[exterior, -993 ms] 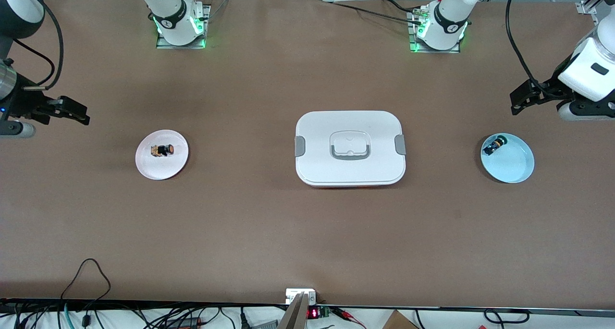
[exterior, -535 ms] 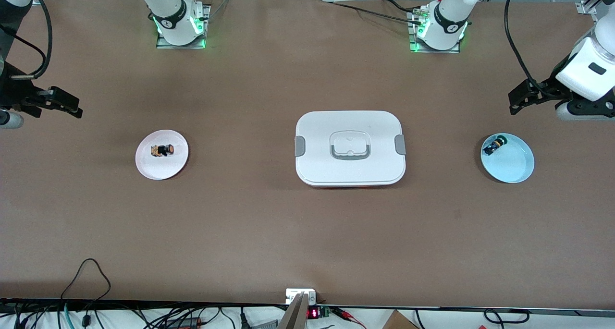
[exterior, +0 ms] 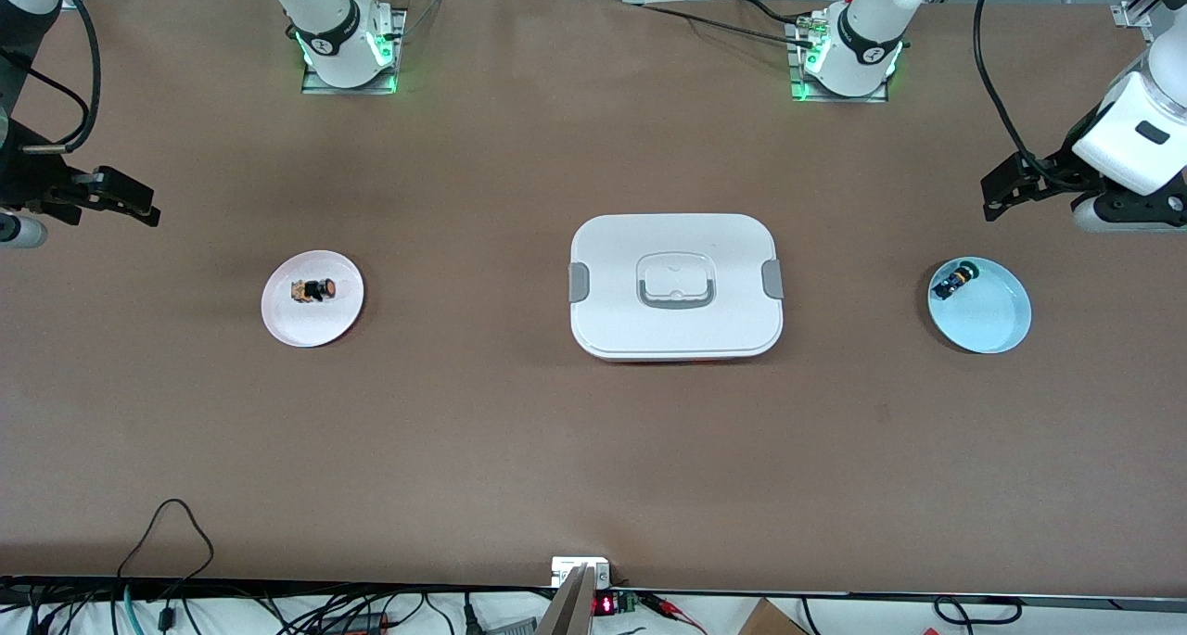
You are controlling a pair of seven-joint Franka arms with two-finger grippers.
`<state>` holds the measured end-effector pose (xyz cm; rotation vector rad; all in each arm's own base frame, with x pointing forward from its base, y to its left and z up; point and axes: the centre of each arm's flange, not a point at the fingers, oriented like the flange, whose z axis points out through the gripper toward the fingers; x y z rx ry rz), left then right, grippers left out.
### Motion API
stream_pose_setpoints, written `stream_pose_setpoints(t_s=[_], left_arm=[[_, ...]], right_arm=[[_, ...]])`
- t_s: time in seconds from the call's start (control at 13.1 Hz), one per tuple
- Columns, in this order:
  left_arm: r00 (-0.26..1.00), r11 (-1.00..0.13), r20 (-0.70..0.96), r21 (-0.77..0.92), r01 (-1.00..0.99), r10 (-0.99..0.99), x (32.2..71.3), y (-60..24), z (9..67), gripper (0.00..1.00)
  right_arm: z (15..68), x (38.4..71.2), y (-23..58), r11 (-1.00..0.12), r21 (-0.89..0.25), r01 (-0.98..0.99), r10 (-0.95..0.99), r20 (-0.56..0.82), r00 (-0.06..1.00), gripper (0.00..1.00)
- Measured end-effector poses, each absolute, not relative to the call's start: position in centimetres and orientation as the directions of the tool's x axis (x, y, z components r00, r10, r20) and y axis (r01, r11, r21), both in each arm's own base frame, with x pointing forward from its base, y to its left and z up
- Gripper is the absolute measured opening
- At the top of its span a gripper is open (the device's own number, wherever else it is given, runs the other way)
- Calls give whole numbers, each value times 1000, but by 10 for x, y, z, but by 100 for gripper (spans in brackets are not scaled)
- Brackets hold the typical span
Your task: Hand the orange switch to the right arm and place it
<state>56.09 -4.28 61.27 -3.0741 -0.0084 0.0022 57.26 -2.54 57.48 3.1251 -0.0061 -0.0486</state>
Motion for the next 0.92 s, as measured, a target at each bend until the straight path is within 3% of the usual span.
stream_pose_setpoints(t_s=[0.92], left_arm=[[1000,-998,-24,-70,8,10,558,-41,611,100]], right_arm=[[575,573,-21,-1000,16,4,4,-31,1000,100]])
